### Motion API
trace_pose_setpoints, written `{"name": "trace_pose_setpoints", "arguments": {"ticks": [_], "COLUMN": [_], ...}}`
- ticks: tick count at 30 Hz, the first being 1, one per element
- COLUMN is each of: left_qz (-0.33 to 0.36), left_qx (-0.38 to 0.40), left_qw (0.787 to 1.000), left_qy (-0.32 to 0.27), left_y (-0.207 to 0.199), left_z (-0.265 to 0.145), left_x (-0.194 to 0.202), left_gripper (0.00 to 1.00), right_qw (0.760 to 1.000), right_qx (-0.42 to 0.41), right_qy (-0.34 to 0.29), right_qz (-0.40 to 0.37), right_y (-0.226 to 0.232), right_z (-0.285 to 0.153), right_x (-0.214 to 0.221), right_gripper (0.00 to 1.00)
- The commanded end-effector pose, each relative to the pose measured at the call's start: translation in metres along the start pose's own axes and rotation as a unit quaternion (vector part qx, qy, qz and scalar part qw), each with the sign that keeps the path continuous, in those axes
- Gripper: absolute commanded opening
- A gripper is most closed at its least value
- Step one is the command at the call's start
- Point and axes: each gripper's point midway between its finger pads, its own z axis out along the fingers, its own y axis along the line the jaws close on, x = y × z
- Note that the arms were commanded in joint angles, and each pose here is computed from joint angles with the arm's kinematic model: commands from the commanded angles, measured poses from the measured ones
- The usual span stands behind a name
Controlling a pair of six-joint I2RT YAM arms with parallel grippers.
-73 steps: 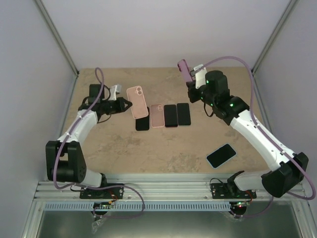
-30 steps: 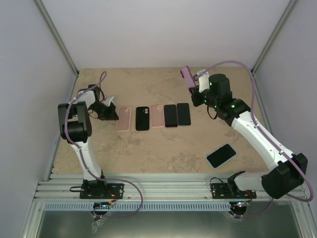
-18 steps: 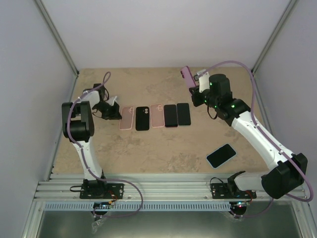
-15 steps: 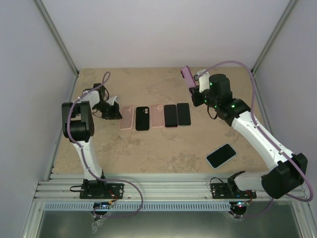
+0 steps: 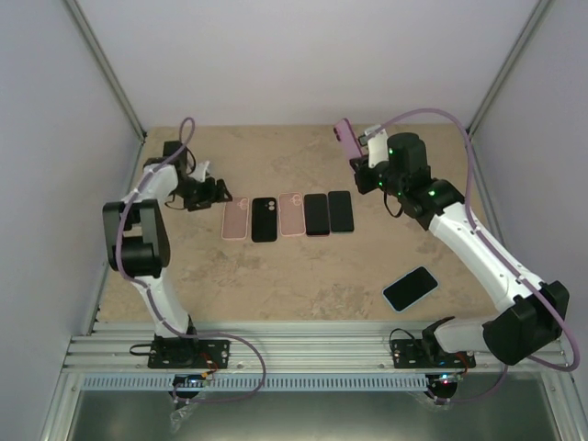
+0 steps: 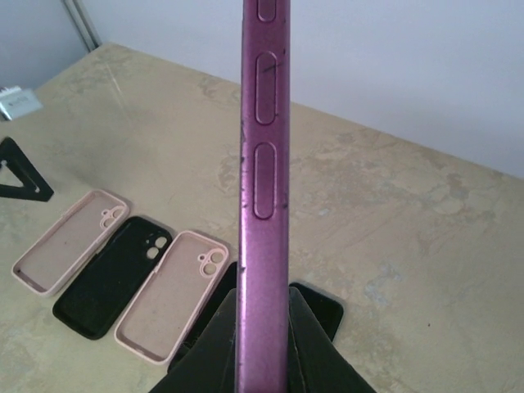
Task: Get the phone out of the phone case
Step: Place the phone case at the center of the board.
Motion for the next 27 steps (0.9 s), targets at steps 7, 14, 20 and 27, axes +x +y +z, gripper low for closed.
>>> {"name": "trace_pose_setpoints", "arguments": {"ticks": [7,14,20,27], "left_qz": [0.051,0.048,0.097,0.124], "left_qx": [0.003,0.096,0.254,0.380], "left_qw": [0.970,0.928,0.868,0.846], "left_qy": [-0.239,-0.357,-0.414,-0.352], "left_y": [-0.074,-0.143,-0.220,-0.285], "left_z": [-0.149,-0.243,-0.301,-0.295], "left_x": [-0.082,-0.093,-0.070,-0.028], "left_gripper": [0.99,0.99,0.99,0.98], "right_qw": [0.994,0.976,0.919,0.858], "right_qx": [0.024,0.091,0.196,0.275], "right_qy": [-0.079,-0.095,-0.130,-0.183], "right_qz": [-0.067,-0.175,-0.317,-0.393], "right_y": [-0.005,-0.003,0.015,0.032], "right_z": [-0.022,-0.030,-0.039,-0.055], "right_x": [-0.069,-0.089,-0.104,-0.121], "right_gripper": [0.00,0.00,0.01,0.01]}}
